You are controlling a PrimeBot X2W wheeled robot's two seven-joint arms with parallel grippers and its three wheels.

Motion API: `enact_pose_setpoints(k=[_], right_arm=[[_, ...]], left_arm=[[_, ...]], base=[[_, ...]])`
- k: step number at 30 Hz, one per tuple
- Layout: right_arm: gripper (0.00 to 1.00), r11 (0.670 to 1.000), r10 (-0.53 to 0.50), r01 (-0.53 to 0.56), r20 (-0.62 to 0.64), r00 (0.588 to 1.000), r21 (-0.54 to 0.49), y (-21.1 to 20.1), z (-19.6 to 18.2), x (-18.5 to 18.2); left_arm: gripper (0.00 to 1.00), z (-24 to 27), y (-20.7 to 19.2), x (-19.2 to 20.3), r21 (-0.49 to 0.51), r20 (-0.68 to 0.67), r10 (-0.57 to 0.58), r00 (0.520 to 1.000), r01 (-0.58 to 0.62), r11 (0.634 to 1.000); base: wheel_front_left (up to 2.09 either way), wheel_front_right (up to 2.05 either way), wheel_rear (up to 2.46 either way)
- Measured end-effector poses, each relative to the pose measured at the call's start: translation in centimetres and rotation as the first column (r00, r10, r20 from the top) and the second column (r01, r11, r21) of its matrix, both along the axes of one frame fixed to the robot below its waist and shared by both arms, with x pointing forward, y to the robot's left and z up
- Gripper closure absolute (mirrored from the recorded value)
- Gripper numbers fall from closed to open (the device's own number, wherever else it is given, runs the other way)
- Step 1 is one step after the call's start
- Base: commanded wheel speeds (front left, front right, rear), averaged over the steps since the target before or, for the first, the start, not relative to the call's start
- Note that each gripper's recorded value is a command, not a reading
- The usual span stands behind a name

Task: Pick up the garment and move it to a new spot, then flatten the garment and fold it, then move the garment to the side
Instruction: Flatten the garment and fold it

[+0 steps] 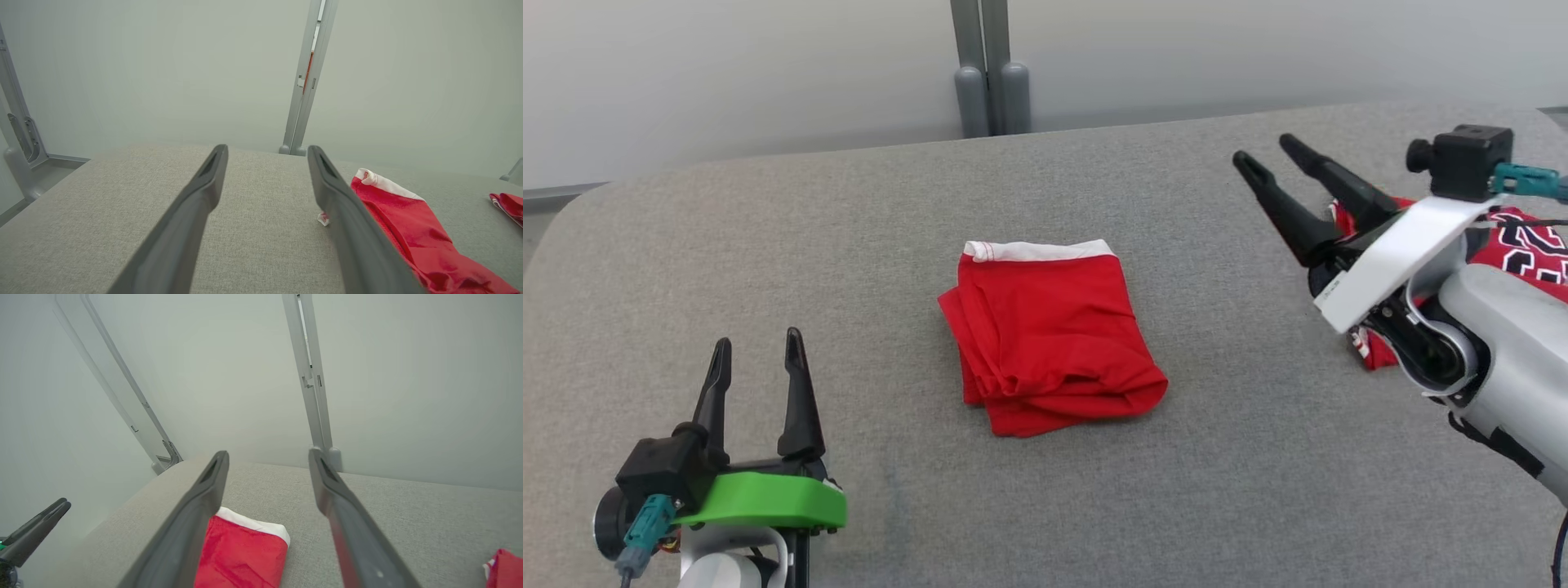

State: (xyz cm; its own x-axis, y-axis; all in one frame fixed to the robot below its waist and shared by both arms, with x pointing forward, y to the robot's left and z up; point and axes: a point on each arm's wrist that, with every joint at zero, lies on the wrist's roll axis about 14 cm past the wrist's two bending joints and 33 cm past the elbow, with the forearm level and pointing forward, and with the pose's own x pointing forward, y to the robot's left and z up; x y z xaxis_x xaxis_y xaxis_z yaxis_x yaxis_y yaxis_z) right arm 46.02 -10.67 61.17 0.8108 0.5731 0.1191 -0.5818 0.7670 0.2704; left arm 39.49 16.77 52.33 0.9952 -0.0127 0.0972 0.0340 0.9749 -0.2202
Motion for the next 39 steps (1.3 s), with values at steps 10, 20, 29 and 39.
enact_pose_setpoints(k=[10,20,29,39], right_arm=[[0.0,0.944,-0.328,0.321,0.14,0.934,0.071,-8.4,0.1,-1.6],[0.0,0.902,-0.431,0.43,0.102,0.897,0.032,-8.9,-4.8,-5.5],[0.0,0.879,-0.477,0.477,0.081,0.875,0.018,-9.1,-6.4,-7.3],[0.0,0.882,-0.466,0.47,0.09,0.88,-0.031,-8.5,-6.9,-7.3]], left_arm=[[0.0,0.8,-0.8,1.4,0.011,0.032,-0.034,0.999,0.034,0.999],[0.0,0.1,-0.1,1.0,0.053,0.022,-0.023,0.999,0.022,0.998],[0.0,0.3,-0.6,0.3,0.097,0.036,-0.047,0.998,0.043,0.994],[0.0,-0.1,-0.7,0.0,0.106,0.029,-0.046,0.999,0.043,0.993]], base=[[0.0,0.0,0.0],[0.0,0.0,0.0],[0.0,0.0,0.0],[0.0,0.0,0.0]])
